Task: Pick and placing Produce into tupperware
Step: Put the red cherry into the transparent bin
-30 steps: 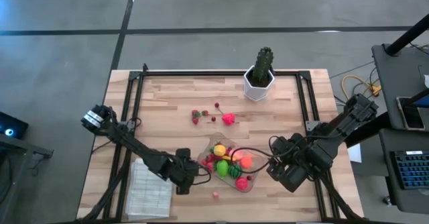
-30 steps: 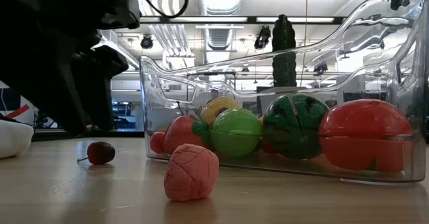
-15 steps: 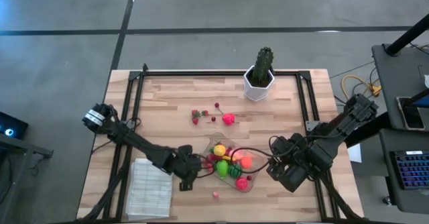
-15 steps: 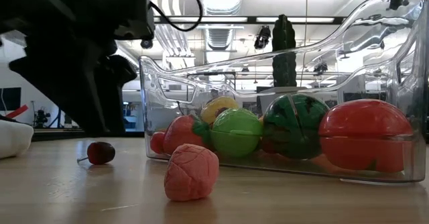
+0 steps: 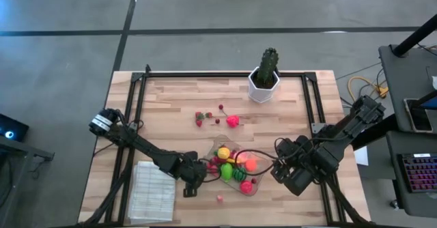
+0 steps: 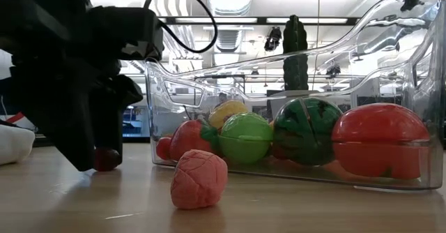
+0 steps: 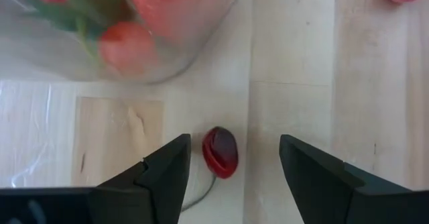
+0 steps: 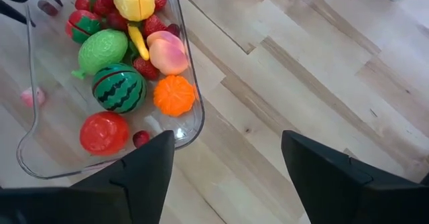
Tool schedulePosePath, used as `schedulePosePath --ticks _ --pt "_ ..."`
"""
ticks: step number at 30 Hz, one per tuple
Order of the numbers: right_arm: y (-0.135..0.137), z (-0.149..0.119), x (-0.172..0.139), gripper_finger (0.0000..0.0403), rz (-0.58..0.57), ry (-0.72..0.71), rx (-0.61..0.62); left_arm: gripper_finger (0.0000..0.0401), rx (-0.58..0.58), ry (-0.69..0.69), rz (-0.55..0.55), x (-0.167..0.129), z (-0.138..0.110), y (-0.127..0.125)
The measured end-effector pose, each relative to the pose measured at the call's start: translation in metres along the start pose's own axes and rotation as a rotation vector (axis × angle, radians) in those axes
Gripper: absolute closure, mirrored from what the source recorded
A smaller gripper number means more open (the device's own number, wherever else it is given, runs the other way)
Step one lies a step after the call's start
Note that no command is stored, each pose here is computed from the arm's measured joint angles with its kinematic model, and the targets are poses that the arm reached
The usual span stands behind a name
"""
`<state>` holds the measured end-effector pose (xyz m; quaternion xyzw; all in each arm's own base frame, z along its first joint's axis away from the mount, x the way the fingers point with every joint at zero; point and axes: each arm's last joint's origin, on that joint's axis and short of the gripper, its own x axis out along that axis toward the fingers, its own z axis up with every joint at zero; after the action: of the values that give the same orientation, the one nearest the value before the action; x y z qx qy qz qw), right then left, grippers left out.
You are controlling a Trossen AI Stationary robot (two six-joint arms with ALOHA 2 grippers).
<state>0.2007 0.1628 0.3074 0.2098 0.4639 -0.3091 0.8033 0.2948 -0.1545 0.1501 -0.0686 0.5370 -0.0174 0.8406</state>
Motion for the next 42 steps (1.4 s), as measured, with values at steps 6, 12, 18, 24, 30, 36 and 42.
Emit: schedulePosePath --ticks 6,12,18,24,30,36,42 --pt "0.0 0.0 0.0 0.0129 -0.001 0.0 -0.003 0.0187 0.0 -0.007 0.02 0.0 0.0 0.001" --pt "0.0 0.0 0.0 0.0136 -0.002 0.0 -0.006 0.0216 0.01 -0.006 0.038 0.001 -0.002 0.002" --pt "0.0 0.0 0.0 0.0135 -0.004 0.0 -0.007 0.0273 0.01 -0.015 0.055 0.001 -0.002 0.003" --pt "-0.001 0.0 0.0 0.0132 -0.006 0.0 -0.008 0.0323 0.007 -0.028 0.056 -0.008 0.003 0.001" --pt "0.0 0.0 0.0 0.0139 -0.004 0.0 -0.007 0.0365 0.021 -0.005 0.064 -0.044 0.001 -0.001" --pt "0.0 0.0 0.0 0.0133 0.0 0.001 0.0 0.0385 -0.015 -0.128 0.072 -0.096 0.001 0.001" --pt "0.0 0.0 0.0 0.0134 0.002 0.001 0.004 0.0375 0.031 -0.132 0.1 -0.095 -0.004 0.004"
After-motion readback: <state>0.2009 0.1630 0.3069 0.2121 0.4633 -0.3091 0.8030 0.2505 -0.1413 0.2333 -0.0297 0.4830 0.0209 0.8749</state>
